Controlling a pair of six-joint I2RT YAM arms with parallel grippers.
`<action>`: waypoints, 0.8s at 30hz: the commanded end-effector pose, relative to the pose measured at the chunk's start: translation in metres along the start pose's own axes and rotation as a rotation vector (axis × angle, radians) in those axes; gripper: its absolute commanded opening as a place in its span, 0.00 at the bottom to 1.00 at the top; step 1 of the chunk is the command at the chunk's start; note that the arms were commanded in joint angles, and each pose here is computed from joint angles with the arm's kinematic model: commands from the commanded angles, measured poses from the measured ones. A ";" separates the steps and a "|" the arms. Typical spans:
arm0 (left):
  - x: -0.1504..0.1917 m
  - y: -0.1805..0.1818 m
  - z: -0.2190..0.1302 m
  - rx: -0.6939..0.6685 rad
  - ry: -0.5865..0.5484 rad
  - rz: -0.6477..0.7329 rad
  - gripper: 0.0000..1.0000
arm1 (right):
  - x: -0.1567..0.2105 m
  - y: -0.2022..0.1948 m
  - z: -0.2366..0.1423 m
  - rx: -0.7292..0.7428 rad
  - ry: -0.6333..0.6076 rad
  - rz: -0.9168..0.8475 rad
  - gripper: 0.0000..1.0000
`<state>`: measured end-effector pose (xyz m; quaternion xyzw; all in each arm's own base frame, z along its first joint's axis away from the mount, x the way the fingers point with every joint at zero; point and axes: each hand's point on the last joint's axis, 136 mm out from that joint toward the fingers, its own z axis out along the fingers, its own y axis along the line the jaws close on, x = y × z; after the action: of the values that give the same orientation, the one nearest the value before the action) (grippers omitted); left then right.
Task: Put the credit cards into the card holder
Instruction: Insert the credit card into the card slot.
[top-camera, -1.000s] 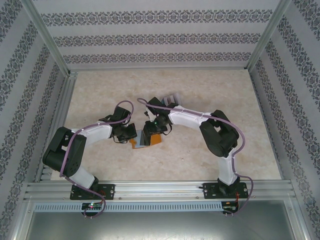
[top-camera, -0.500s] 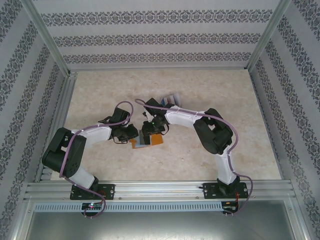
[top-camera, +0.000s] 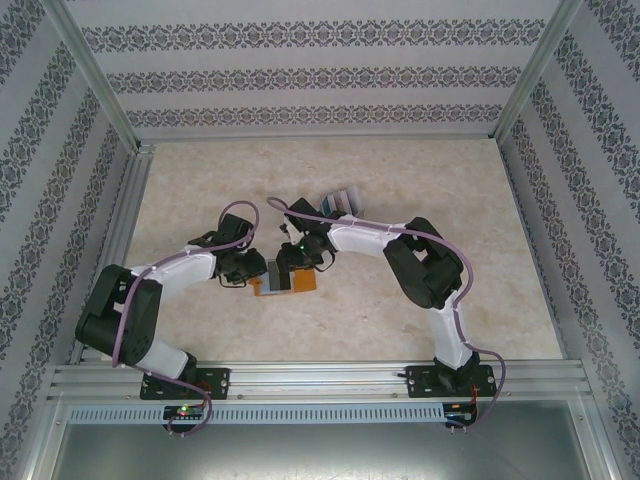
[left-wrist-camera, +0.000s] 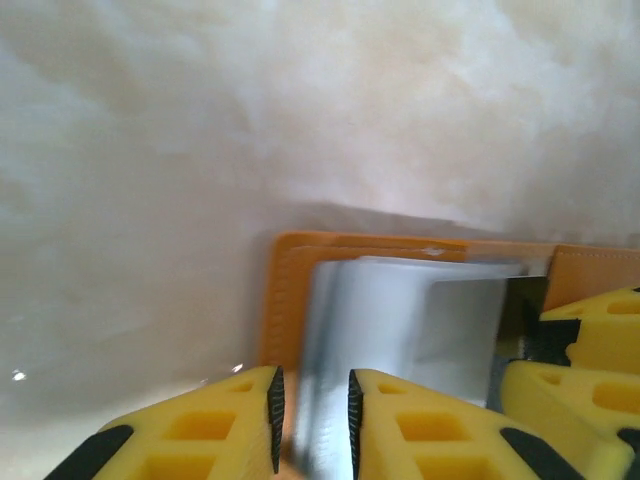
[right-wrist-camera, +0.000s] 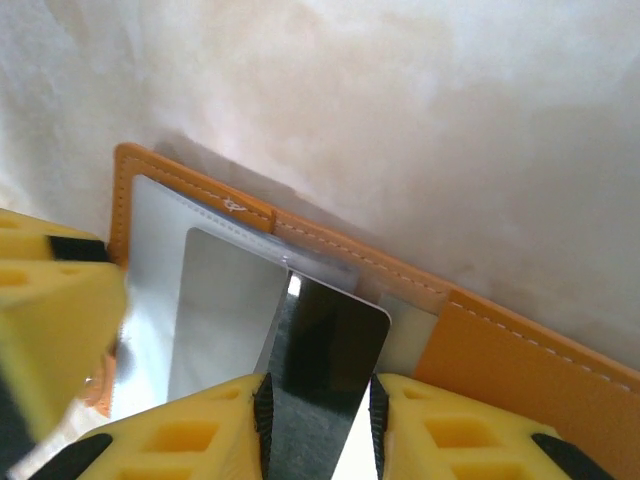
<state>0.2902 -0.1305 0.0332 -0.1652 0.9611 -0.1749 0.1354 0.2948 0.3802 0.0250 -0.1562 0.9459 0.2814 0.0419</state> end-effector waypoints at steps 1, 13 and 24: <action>-0.006 0.017 -0.021 -0.080 -0.023 0.005 0.27 | 0.012 -0.007 0.004 0.015 0.025 0.024 0.35; 0.012 0.010 0.013 0.069 0.088 -0.105 0.26 | 0.011 0.000 0.001 -0.030 0.011 0.038 0.35; 0.019 0.002 0.015 0.130 0.113 -0.145 0.00 | 0.008 0.020 0.006 -0.116 0.000 0.054 0.35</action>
<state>0.2839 -0.1239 0.0178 -0.2230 0.9444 -0.2210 0.0977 0.2928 0.3857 0.0260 -0.1290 0.9400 0.3135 0.0396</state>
